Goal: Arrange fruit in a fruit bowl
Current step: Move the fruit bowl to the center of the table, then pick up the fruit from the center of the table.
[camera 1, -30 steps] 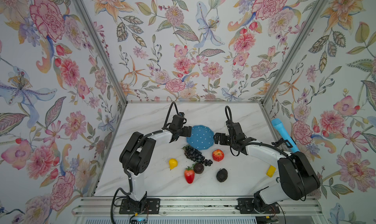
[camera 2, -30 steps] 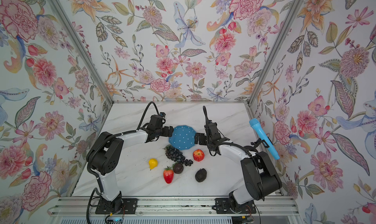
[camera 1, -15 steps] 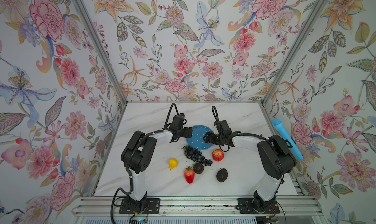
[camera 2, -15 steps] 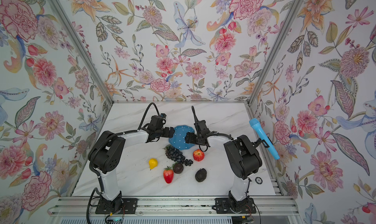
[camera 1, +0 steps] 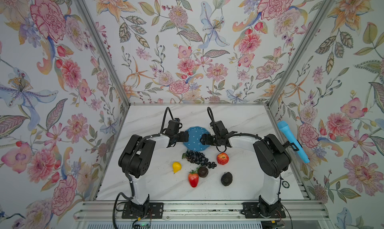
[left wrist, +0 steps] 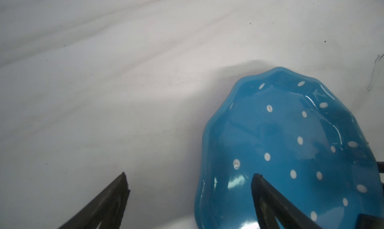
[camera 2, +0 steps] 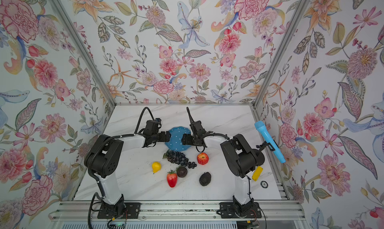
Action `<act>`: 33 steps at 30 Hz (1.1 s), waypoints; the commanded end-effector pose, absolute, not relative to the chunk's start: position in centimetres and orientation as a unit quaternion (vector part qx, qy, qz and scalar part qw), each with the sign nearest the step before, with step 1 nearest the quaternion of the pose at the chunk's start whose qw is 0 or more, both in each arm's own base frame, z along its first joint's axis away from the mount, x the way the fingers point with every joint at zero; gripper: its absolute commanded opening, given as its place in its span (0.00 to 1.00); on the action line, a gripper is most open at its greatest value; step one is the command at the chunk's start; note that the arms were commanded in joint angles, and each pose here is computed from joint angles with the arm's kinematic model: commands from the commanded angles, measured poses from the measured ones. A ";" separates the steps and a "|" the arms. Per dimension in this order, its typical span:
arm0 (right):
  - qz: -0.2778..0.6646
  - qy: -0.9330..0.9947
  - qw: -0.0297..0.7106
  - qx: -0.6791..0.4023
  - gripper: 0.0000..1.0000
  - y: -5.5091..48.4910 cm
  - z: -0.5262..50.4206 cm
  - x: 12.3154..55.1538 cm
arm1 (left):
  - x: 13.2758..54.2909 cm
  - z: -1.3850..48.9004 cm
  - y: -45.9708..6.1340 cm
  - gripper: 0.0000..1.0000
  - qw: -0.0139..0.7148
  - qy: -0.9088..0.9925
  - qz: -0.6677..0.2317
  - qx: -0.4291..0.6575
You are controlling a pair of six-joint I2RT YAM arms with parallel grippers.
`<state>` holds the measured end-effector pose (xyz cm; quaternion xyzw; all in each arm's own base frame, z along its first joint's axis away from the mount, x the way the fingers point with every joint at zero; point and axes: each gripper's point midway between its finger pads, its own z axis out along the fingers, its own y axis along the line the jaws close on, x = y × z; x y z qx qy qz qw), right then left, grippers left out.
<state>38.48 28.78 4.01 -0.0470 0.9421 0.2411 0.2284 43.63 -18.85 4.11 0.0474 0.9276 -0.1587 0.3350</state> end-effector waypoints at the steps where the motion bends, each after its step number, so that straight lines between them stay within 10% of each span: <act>1: 0.226 0.943 0.240 -0.033 0.89 27.3 5.6 38.9 | 43.8 6.4 -18.7 0.94 0.360 0.917 -0.169 0.039; 33: 0.081 0.971 0.199 -0.101 0.99 17.7 9.6 24.3 | 38.7 13.9 -14.5 0.98 0.499 0.858 -0.119 0.016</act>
